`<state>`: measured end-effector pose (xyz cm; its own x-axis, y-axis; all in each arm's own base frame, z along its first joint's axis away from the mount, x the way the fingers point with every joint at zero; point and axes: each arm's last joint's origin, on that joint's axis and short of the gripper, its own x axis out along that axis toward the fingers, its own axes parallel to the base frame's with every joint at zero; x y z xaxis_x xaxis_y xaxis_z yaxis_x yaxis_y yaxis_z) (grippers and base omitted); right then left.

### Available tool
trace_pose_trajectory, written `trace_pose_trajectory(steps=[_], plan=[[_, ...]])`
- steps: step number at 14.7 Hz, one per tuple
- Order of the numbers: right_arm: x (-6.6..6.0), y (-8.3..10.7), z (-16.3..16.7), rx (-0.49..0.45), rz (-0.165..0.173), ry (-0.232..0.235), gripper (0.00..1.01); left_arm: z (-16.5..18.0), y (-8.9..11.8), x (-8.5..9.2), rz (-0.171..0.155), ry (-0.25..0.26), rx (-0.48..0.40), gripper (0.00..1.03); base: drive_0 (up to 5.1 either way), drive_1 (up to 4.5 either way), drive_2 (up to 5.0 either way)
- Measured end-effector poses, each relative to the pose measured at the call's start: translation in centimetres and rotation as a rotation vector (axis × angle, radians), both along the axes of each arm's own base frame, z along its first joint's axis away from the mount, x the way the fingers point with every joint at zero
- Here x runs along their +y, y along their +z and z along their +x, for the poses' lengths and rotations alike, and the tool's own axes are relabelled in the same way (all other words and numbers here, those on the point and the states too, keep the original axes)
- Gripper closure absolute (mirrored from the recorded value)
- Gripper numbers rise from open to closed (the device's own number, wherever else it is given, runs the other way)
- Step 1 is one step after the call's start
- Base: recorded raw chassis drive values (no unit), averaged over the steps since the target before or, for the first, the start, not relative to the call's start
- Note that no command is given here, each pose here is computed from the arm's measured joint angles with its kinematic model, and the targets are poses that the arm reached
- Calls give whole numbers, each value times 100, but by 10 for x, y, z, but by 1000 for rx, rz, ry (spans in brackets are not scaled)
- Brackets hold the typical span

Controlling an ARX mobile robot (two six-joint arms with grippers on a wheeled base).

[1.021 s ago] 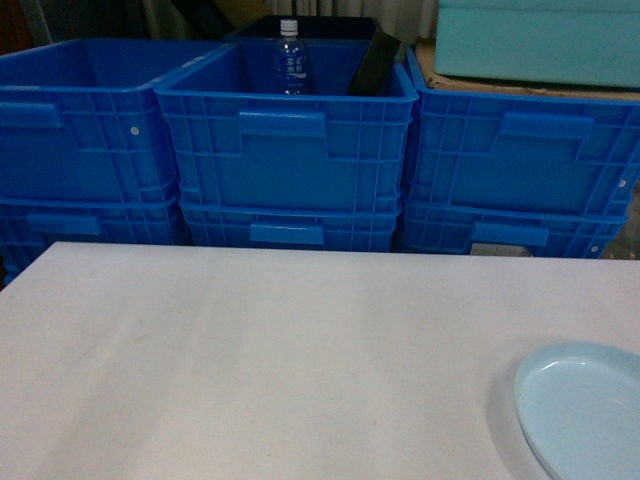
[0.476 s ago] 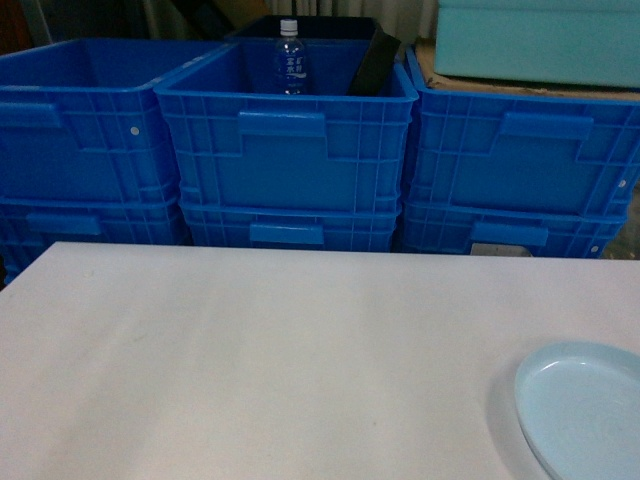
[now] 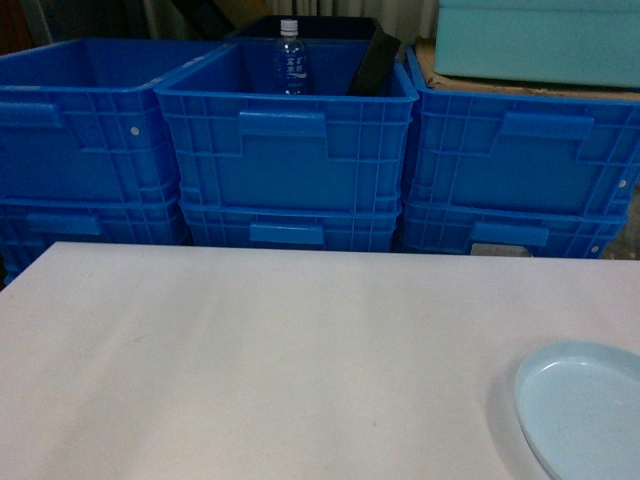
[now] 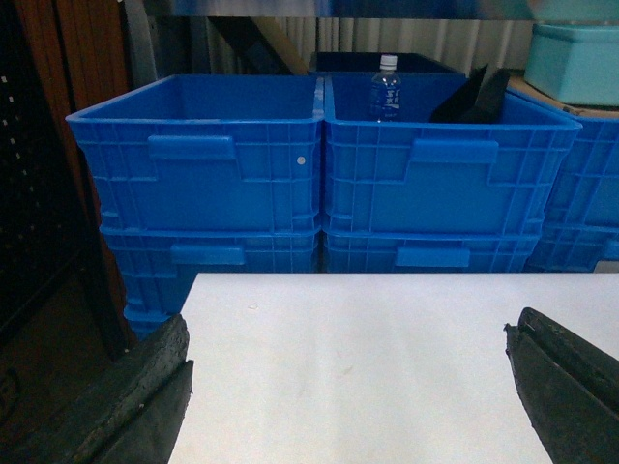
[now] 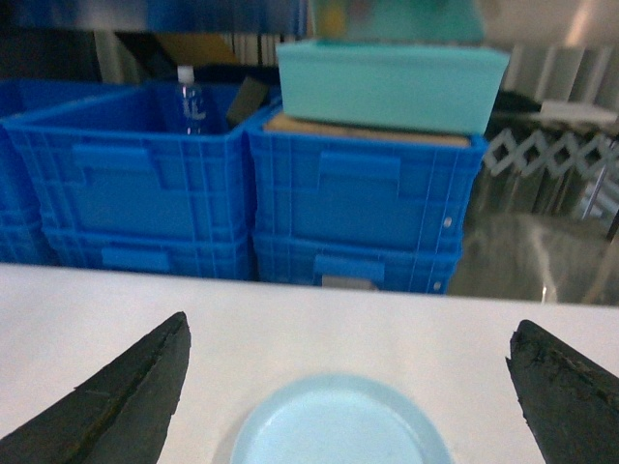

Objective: Place blue tray on left shelf second layer neatly

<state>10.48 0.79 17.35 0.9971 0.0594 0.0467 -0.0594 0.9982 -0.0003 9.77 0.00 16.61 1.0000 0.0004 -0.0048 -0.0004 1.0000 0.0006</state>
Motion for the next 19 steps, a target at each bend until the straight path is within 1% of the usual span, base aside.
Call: trace_pose_trajectory(steps=[1,2,4,5,6,7,8,9,10,12,13,14,16,18,19], plan=[[-2,-4,3,57,4,-4,3,0,0,0,0,1,0,5,0,0,0],[-6,5,7,73,6,-17,3,0,0,0,0,0,0,5,0,0,0],[-12,55,13,-74,8,-23,3,0,0,0,0,0,0,5,0,0,0],[-14,64,18,-105,7,-26,3,0,0,0,0,0,0,5,0,0,0],[-18,62,29,-73,9,-17,3,0,0,0,0,0,0,5,0,0,0],[-21,54,42,-20,11,-2,3,0,0,0,0,0,0,5,0,0,0],[-24,49,52,6,13,5,3,0,0,0,0,0,0,5,0,0,0],[-28,46,64,22,4,18,3,0,0,0,0,1,0,5,0,0,0],[-34,43,77,37,-5,3,3,0,0,0,0,0,-1,5,0,0,0],[-51,33,105,133,0,-20,3,0,0,0,0,0,0,5,0,0,0],[-57,26,118,185,3,-19,3,0,0,0,0,0,0,5,0,0,0],[-62,20,127,211,5,-23,3,0,0,0,0,0,0,5,0,0,0],[-68,4,146,313,-2,-7,3,0,0,0,0,0,0,5,0,0,0],[-76,-13,157,407,16,-14,3,0,0,0,0,0,0,5,0,0,0],[-80,-19,162,457,12,-13,3,0,0,0,0,0,0,5,0,0,0]])
